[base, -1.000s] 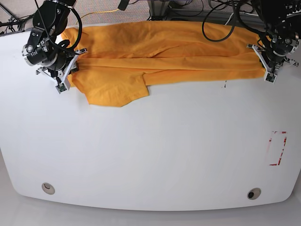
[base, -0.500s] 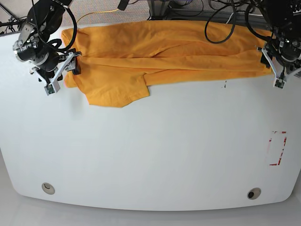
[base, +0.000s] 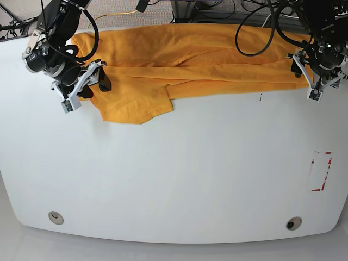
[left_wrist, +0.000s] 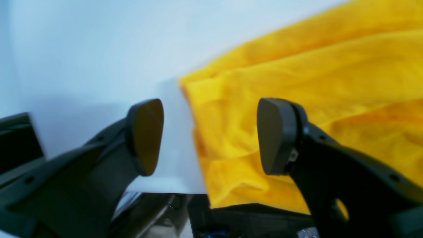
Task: Fold the T-shirt properly
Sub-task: 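Lower the folded hem and open both grippers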
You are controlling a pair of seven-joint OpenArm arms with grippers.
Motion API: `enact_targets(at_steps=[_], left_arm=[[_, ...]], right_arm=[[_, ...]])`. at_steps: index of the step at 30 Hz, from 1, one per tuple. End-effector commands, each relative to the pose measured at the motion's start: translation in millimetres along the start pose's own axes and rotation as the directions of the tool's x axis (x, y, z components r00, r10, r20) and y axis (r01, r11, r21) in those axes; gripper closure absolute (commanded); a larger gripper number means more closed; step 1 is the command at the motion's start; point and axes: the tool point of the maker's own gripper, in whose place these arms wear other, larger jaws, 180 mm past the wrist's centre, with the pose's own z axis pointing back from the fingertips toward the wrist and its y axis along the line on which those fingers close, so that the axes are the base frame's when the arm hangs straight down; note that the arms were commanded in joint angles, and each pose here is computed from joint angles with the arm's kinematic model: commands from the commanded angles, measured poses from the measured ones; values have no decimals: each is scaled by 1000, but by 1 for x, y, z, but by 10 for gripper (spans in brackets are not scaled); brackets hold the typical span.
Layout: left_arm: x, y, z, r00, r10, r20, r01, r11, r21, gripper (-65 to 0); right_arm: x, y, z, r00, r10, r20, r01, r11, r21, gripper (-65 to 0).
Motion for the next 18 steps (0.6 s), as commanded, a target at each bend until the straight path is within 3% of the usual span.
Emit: enact_targets(at_steps=[1,6,10,13,18], left_arm=[[-1,8,-1,1000,-4,-2,4,1000,15,-414],[-18,0,-20,998,27,-50,-29,999,-41,-414],[-20,-9,-37,999,15,-34,-18,995,-96,-414],[-13,-23,-51,999,-29,-14,27,988,-152,-414],[3,-29,-64,1000,-20,5,21,982,-186,-414]], right_arm=[[2,2,-10,1000,9,-11,-9,1000,-13,-249],[-20,-7,-25,996,-27,-90,24,999,-41,-135],[-26,-14,-40,993,-46,-105,43,999,-34,-132],[-35,-32,-48,988,-70,-134,64,997,-46,-132],[-44,-66,-57,984,-123,-132,115,991,-68,-132]])
